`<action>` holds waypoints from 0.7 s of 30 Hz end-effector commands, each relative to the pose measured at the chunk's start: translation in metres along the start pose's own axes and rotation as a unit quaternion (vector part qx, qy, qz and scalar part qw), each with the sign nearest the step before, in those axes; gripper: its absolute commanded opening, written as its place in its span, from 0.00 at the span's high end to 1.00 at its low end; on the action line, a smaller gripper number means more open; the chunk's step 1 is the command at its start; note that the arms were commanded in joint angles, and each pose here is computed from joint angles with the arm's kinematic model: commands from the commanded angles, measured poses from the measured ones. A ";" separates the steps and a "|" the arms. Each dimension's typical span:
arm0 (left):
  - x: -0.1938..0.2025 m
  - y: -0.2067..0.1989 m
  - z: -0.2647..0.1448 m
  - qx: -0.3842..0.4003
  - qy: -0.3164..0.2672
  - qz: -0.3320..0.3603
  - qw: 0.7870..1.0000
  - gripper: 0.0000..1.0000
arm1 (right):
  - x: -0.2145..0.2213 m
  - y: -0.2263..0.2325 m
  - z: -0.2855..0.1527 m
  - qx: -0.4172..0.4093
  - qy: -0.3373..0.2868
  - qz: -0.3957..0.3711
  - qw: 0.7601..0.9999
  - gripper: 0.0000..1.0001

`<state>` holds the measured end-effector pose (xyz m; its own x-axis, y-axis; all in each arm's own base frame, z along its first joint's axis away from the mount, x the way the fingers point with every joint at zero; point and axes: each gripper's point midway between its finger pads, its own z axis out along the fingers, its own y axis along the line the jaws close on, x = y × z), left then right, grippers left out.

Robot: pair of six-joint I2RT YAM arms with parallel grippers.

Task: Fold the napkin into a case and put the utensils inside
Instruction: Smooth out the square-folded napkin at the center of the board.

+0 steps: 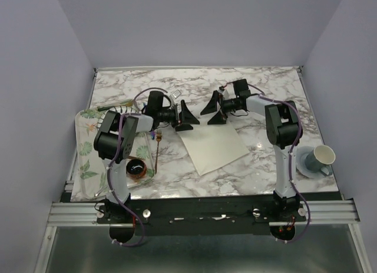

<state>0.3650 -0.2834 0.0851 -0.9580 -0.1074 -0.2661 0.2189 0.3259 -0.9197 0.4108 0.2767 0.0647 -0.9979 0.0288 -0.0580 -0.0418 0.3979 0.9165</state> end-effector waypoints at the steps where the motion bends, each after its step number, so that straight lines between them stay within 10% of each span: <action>1: 0.012 -0.045 0.002 0.032 0.015 0.065 0.997 0.01 | -0.004 0.055 -0.016 -0.048 -0.012 -0.053 0.997 0.00; 21: 0.053 0.055 0.010 -0.087 0.022 -0.031 0.995 0.01 | -0.015 -0.035 -0.010 -0.005 -0.022 0.031 0.999 0.00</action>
<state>0.3456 -0.2963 0.0597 -0.9577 -0.0740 -0.2780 0.2319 0.3734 -0.8982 0.4180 0.2724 0.0582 -0.9987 0.0458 -0.0216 -0.0045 0.3455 0.9384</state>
